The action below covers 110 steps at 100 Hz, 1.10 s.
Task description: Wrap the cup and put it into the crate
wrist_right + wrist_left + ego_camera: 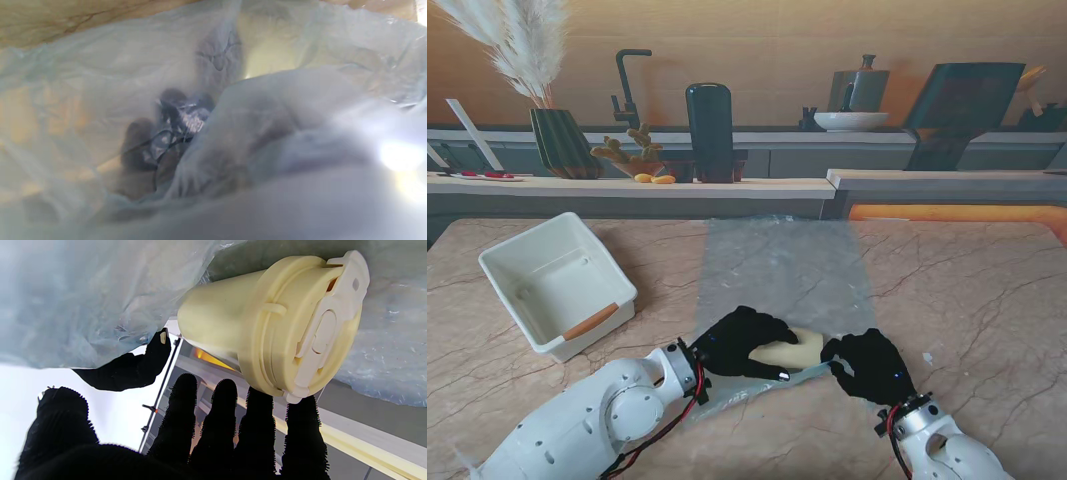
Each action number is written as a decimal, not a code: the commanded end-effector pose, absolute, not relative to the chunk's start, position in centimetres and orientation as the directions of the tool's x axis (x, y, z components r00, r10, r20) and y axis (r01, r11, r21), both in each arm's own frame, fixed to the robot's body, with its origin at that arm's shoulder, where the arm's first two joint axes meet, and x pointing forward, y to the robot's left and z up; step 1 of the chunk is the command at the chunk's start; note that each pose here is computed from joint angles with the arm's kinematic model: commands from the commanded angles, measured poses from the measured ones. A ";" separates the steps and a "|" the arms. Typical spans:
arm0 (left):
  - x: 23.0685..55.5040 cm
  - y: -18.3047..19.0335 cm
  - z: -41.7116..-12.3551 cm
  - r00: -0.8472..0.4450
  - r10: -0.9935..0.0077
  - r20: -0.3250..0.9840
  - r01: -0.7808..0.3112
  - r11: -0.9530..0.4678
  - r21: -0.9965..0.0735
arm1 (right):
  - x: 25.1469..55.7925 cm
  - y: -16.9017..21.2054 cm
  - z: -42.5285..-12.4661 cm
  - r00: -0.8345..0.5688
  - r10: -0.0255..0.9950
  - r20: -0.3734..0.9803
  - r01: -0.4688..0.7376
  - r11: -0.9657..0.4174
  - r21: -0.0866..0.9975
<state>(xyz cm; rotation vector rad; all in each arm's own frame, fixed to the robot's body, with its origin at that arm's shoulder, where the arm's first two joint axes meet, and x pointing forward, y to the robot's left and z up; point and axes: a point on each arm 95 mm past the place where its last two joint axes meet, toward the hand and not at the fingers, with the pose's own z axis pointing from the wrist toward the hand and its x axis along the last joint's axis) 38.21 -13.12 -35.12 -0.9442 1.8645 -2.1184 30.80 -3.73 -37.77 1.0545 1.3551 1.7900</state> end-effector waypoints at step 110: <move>40.5 -14.8 -34.5 -0.745 -0.569 0.348 -0.272 -0.218 -0.937 | 36.0 -4.0 -37.5 -0.375 0.850 0.370 0.040 -0.383 0.923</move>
